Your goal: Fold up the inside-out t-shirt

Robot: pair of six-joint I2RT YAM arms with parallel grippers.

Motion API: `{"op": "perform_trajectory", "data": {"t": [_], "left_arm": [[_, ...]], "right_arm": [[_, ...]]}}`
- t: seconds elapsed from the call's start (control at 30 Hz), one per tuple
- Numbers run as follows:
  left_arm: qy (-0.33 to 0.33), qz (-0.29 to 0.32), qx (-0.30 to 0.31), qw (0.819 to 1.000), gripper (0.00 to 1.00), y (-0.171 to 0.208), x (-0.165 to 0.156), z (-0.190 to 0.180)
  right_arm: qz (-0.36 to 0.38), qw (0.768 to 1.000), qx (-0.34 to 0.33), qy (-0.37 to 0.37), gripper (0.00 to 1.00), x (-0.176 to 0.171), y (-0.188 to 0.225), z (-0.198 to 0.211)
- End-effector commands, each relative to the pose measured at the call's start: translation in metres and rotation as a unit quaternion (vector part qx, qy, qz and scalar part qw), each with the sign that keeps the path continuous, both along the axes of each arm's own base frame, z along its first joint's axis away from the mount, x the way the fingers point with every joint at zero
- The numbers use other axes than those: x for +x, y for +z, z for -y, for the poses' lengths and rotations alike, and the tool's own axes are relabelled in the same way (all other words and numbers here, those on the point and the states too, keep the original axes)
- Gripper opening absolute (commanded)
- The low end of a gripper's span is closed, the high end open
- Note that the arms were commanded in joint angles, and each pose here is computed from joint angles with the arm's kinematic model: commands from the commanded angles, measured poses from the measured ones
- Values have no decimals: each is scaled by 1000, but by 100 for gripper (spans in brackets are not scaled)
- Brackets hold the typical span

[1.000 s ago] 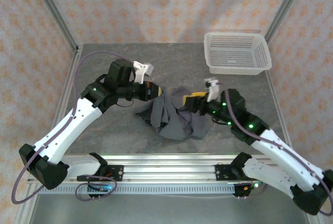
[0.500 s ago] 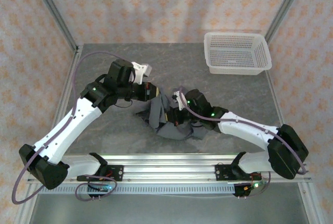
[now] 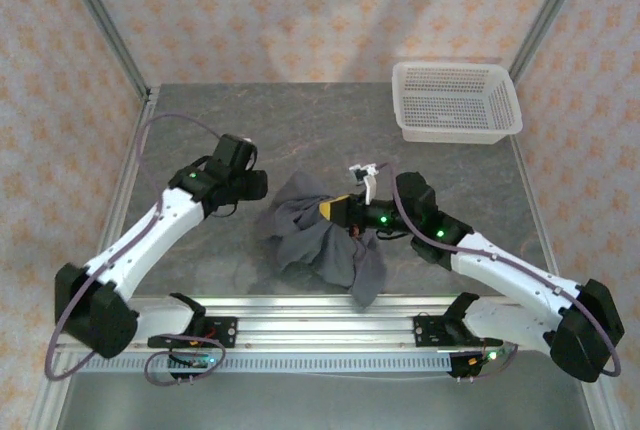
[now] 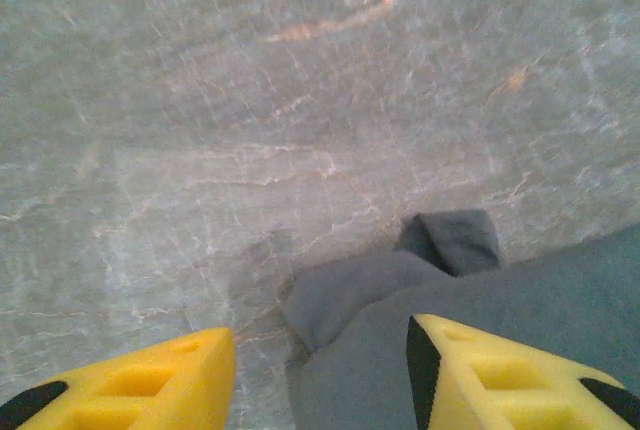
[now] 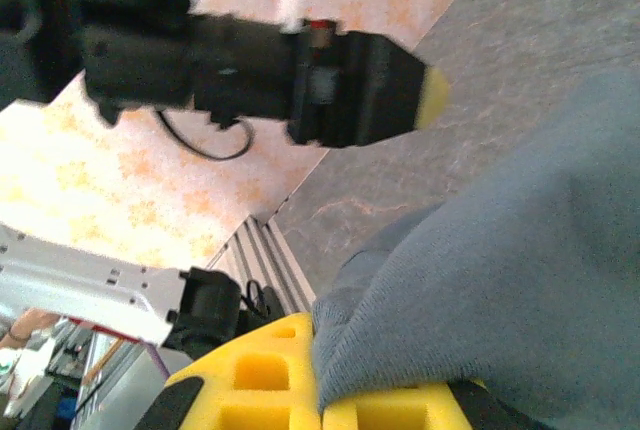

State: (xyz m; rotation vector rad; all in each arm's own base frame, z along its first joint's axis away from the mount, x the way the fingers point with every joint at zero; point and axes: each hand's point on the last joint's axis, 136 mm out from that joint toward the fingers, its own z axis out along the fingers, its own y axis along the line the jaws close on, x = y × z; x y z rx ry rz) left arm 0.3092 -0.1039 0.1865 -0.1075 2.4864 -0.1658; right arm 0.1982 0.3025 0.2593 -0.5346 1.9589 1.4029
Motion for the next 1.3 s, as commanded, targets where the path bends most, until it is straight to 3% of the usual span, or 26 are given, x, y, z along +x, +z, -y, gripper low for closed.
{"op": "perform_trajectory", "data": {"t": [0.0, 0.1, 0.2, 0.37, 0.5, 0.53, 0.63, 0.77, 0.9, 1.0, 1.1, 1.27], "left_arm": [[10, 91, -54, 994, 50, 54, -8, -2], [-40, 60, -159, 985, 47, 56, -32, 31], [-97, -15, -248, 964, 45, 41, -56, 71], [-169, -77, -184, 965, 50, 3, -75, 104], [-191, -108, -180, 959, 57, -20, -70, 125], [-178, -110, -161, 964, 48, -26, -65, 121], [-146, -88, -123, 978, 3, -24, -54, 105], [-144, -23, -177, 973, 0, 27, -46, 104], [-162, 43, -321, 932, 0, 99, -45, 112], [-192, 78, -368, 906, 0, 134, -50, 116], [-207, 77, -365, 905, 0, 138, -54, 118], [-218, 58, -353, 908, 0, 125, -59, 119]], "right_arm": [[14, 999, 21, -22, 0, 11, 8, 4], [10, 999, 17, -27, 0, 17, 3, 3], [7, 1000, 17, -23, 0, 20, 3, 0], [1, 1000, 18, -18, 0, 21, 3, -4], [-4, 1000, 16, -18, 0, 21, 3, -4], [-5, 1000, 15, -22, 0, 21, 4, -3], [-5, 999, -4, -51, 0, 25, -4, 7], [-10, 993, -39, -113, 0, 37, -35, 31], [-27, 981, -104, -162, 0, 42, -99, 54], [-53, 989, -92, -103, 11, 25, -121, 39], [-41, 990, -110, -80, 23, 19, -110, 32], [112, 975, -154, -114, 52, 21, -52, 39]]}}
